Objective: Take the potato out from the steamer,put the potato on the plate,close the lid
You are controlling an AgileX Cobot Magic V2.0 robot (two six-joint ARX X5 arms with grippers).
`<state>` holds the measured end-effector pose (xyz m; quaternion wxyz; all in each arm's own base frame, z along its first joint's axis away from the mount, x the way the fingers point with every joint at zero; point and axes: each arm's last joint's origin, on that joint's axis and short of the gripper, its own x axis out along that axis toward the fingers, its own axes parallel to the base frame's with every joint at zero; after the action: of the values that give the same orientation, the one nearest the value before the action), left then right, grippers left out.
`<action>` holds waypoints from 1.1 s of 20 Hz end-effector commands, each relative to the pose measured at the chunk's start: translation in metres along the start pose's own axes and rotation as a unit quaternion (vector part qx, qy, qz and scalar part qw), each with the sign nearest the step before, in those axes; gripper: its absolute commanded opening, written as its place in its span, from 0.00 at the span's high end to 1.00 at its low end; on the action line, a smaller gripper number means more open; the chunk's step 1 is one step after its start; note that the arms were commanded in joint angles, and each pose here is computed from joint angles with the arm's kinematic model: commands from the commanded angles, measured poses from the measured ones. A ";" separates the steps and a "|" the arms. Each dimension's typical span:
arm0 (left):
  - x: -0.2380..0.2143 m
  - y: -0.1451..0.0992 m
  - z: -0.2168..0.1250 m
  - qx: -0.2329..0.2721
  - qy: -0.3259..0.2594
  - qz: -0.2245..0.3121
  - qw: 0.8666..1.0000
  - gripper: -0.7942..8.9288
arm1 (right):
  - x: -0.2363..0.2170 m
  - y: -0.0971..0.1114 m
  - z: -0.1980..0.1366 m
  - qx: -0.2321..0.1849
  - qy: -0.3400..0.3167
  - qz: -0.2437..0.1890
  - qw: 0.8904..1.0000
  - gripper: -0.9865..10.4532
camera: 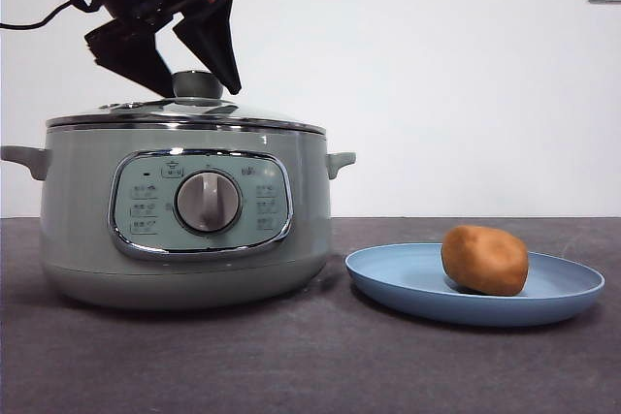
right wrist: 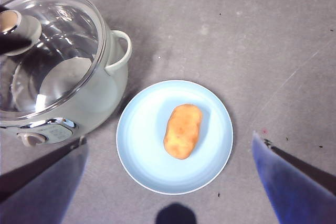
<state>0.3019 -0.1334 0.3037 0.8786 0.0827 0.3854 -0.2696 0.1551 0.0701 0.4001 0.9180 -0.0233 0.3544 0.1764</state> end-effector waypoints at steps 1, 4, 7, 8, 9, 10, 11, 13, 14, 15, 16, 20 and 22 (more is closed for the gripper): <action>-0.011 -0.002 0.014 -0.005 0.001 0.000 1.000 0.38 | 0.001 0.000 -0.001 -0.003 0.000 -0.001 1.000 0.45; -0.052 -0.007 0.040 -0.004 0.005 -0.002 1.000 0.38 | 0.001 0.000 -0.001 -0.003 0.000 0.003 1.000 0.45; -0.104 -0.014 0.057 -0.001 0.018 -0.005 1.000 0.39 | 0.001 0.001 -0.001 -0.005 0.002 0.021 1.000 0.45; -0.124 -0.017 0.059 0.000 0.026 -0.007 1.000 0.39 | 0.001 0.003 -0.001 -0.005 0.005 0.045 0.999 0.45; -0.139 -0.020 0.060 0.002 0.034 -0.008 0.999 0.39 | 0.001 0.004 -0.001 -0.009 0.007 0.069 0.998 0.45; -0.155 -0.023 0.059 0.011 0.045 -0.011 0.999 0.40 | 0.001 0.006 -0.002 -0.013 0.010 0.096 0.995 0.45; -0.166 -0.027 0.061 0.016 0.028 -0.017 0.999 0.41 | 0.001 0.007 -0.002 -0.018 0.012 0.127 0.992 0.45; -0.186 -0.036 0.060 0.038 -0.005 -0.073 0.997 0.41 | -0.001 0.011 -0.002 -0.028 0.016 0.189 0.982 0.45; -0.192 -0.041 0.058 0.044 -0.015 -0.098 0.994 0.41 | -0.001 0.012 -0.002 -0.033 0.017 0.211 0.977 0.45; -0.195 -0.045 0.057 0.050 -0.019 -0.113 0.992 0.41 | -0.001 0.013 -0.002 -0.035 0.017 0.220 0.975 0.45; -0.197 -0.048 0.057 0.054 -0.020 -0.114 0.992 0.41 | -0.001 0.013 -0.002 -0.038 0.017 0.220 0.975 0.45; -0.196 -0.064 0.056 0.089 -0.018 -0.136 0.987 0.93 | -0.001 0.012 -0.005 -0.075 0.020 0.219 0.973 0.91; -0.196 -0.071 0.056 0.110 -0.018 -0.146 0.983 0.93 | -0.001 0.012 -0.006 -0.080 0.023 0.220 0.972 0.93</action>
<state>0.1935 -0.1318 0.4926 0.8362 0.1014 0.3243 -0.4305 0.1463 0.0798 0.3997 0.8452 -0.0092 0.3616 0.3935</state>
